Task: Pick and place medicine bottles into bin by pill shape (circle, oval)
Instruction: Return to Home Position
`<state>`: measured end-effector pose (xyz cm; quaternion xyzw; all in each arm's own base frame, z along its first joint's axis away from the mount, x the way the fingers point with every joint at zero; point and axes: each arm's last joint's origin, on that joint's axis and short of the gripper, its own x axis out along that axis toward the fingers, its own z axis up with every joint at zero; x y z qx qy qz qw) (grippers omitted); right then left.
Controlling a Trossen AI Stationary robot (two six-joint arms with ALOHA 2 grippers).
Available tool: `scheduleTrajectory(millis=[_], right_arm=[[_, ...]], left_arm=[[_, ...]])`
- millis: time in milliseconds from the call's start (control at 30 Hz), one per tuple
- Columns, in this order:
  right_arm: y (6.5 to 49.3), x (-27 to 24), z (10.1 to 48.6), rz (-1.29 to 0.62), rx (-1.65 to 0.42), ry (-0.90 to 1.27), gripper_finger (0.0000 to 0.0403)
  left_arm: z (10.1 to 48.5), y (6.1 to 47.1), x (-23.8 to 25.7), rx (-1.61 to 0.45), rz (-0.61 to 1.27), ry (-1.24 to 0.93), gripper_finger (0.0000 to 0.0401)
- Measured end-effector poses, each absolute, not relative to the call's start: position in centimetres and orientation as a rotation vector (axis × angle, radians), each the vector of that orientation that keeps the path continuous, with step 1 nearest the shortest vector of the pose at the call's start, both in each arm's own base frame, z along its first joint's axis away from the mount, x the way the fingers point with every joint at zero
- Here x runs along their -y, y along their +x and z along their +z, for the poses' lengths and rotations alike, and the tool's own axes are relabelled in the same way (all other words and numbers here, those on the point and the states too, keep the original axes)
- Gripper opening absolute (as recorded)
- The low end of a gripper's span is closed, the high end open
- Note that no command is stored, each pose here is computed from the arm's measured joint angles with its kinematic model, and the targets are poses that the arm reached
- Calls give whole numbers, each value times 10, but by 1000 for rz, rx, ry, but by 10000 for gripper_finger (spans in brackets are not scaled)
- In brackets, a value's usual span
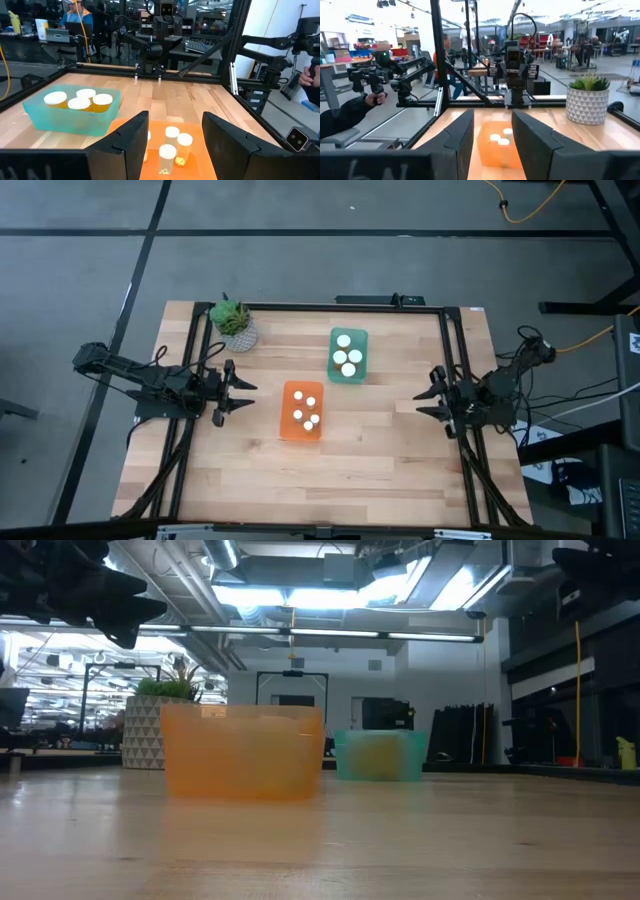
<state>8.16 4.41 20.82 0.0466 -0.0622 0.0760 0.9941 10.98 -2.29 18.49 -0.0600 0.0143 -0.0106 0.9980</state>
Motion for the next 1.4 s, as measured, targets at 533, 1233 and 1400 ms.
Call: scheduleTrajectory(millis=[533,1233,1400], right_arm=[[92,-32,192,140,48,83,135],[96,-31,173,123,19,-3,135],[96,-31,173,124,13,-2,135]], left_arm=[[185,110,23,-29,-21,-120,179],[185,110,23,-29,-21,-112,179],[185,110,23,-29,-21,-112,179]])
